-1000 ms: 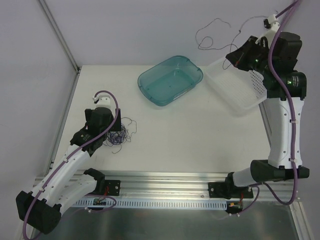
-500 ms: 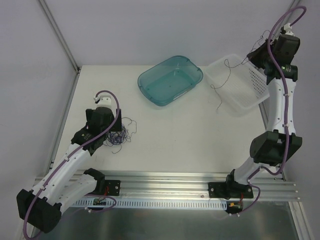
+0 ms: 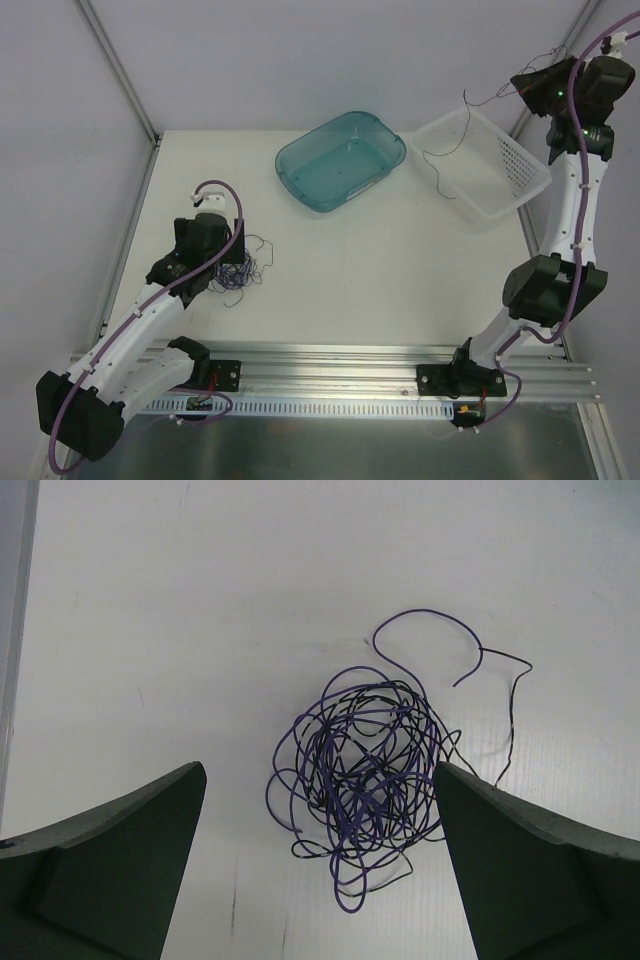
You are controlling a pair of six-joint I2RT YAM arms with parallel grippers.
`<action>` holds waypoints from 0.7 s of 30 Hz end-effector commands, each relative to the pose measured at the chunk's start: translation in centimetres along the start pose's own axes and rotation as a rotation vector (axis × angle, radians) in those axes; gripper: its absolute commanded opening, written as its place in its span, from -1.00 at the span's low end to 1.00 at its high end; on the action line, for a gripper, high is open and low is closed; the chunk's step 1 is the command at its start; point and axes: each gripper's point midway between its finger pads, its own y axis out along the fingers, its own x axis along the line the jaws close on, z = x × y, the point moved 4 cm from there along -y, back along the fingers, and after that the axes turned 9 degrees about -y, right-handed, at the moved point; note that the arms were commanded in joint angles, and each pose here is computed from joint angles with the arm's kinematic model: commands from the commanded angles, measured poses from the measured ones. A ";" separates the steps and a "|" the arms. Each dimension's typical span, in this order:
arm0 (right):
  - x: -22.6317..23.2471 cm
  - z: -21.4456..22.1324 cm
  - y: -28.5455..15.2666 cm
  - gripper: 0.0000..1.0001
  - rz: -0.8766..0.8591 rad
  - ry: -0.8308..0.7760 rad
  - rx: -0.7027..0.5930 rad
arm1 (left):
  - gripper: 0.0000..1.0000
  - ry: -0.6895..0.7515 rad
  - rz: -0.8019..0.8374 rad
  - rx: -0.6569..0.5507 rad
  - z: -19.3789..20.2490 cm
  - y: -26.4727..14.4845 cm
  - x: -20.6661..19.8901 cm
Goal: Untangle the cables
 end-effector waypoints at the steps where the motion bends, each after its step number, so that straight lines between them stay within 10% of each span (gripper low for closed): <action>1: 3.9 -6.1 -3.0 -0.99 -0.121 0.009 -0.203 | 0.98 -0.005 0.000 -0.013 -0.4 0.1 0.1; 10: 1.8 -6.6 -1.3 -0.99 -0.112 0.068 -0.211 | 0.98 0.001 -0.007 -0.002 -0.3 0.4 0.1; 21: -10.6 6.1 4.8 -0.98 0.160 0.114 0.035 | 0.98 0.008 -0.009 0.011 0.0 0.6 0.0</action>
